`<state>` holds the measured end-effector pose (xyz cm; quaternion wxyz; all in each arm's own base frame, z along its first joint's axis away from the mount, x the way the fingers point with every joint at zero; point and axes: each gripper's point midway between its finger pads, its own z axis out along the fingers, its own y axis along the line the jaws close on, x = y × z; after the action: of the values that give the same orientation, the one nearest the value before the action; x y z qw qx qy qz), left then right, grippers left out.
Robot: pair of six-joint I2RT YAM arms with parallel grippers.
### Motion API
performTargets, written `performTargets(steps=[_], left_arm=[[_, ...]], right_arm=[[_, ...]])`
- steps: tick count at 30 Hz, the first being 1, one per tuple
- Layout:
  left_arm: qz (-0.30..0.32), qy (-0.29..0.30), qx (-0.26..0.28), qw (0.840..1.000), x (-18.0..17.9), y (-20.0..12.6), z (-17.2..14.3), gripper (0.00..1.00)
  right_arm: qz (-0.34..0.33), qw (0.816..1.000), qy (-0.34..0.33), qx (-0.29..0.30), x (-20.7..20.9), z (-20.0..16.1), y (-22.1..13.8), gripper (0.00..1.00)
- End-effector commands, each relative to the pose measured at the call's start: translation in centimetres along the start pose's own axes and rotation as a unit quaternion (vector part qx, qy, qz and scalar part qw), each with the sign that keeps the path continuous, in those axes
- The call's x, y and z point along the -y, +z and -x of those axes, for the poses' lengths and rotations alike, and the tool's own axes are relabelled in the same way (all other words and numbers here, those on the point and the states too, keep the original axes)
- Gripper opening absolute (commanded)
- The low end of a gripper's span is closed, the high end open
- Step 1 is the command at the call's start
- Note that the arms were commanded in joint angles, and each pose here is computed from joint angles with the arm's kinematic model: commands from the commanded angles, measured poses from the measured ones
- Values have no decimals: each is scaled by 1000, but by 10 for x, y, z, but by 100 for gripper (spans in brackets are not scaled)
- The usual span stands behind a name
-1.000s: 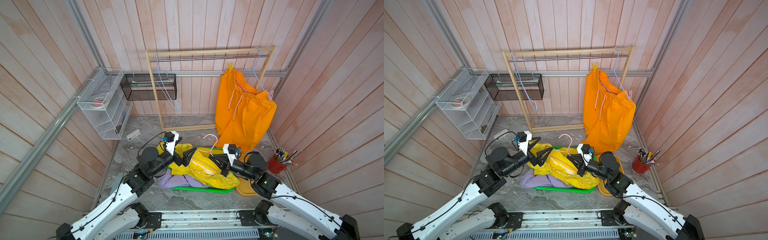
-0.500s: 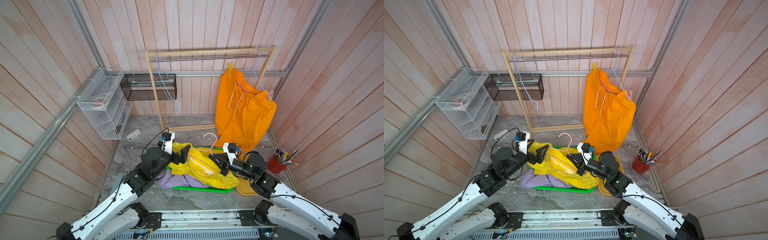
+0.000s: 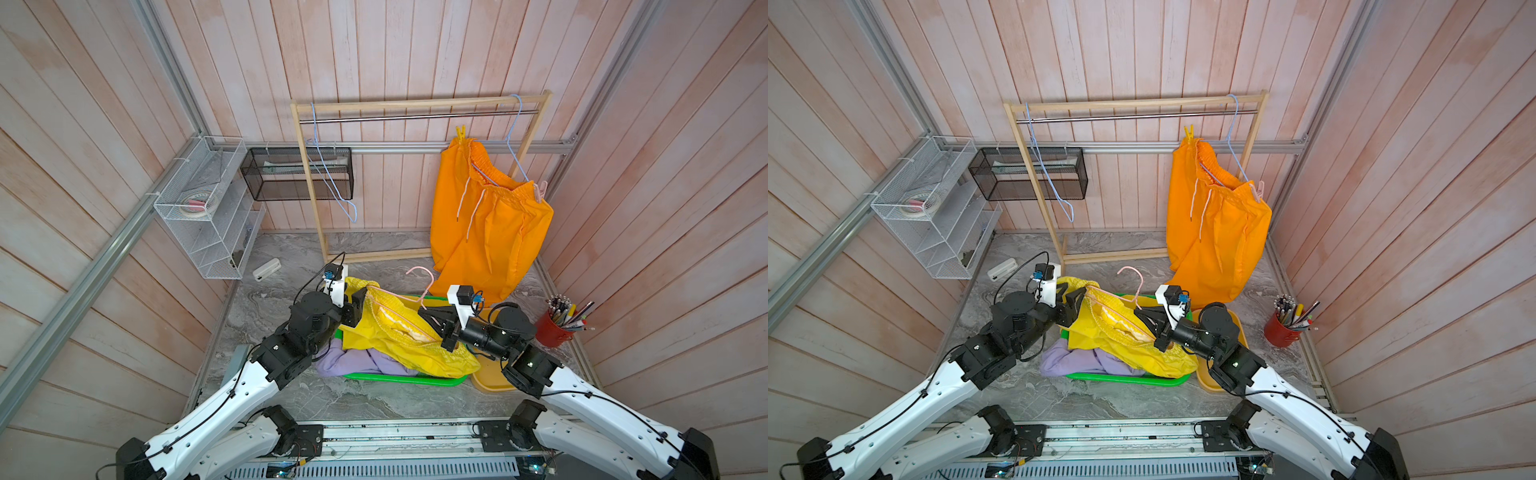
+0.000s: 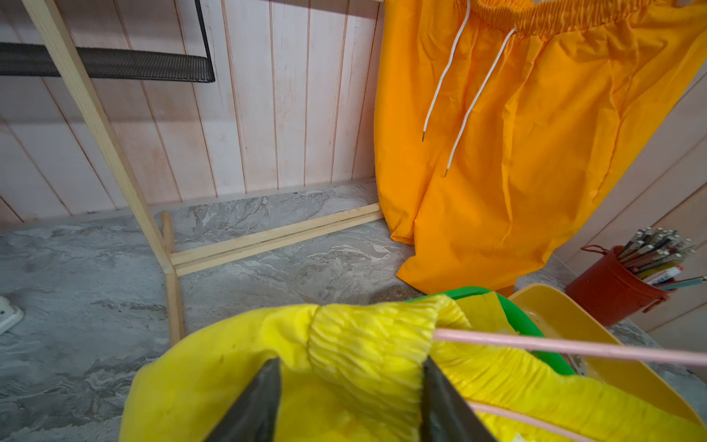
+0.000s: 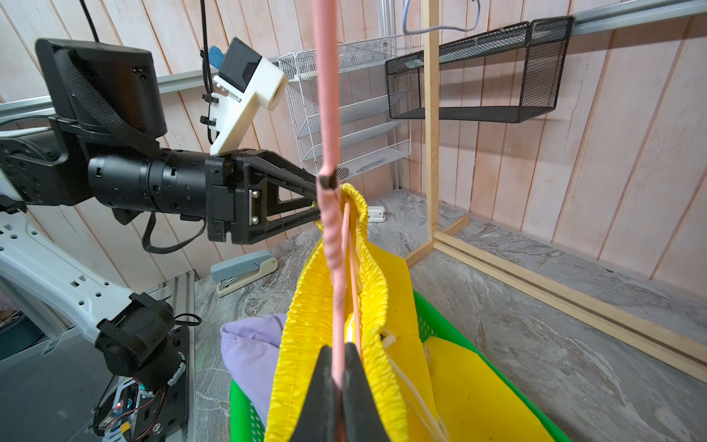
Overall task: Remove the clothespins securing shorts to the hanger
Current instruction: Remove the shorts from the hanger.
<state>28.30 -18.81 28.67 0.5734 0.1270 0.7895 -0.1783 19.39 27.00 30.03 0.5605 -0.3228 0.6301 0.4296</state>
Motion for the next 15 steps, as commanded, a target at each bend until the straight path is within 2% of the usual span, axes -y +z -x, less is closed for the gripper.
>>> performTargets(steps=[1,5,7,12,15], left_arm=[[29,8,-1,1000,-11,-3,3,40],[36,9,7,999,-12,-3,8,38],[45,10,13,999,-14,-3,15,32],[72,15,34,997,-19,-2,38,28],[92,26,40,995,-23,4,50,21]], right_arm=[[7,998,-22,59,-8,37,-9,0],[21,998,-21,53,-13,34,-10,0],[28,998,-20,48,-16,30,-11,0],[57,998,-14,33,-26,18,-16,0],[66,997,-11,31,-30,14,-21,0]])
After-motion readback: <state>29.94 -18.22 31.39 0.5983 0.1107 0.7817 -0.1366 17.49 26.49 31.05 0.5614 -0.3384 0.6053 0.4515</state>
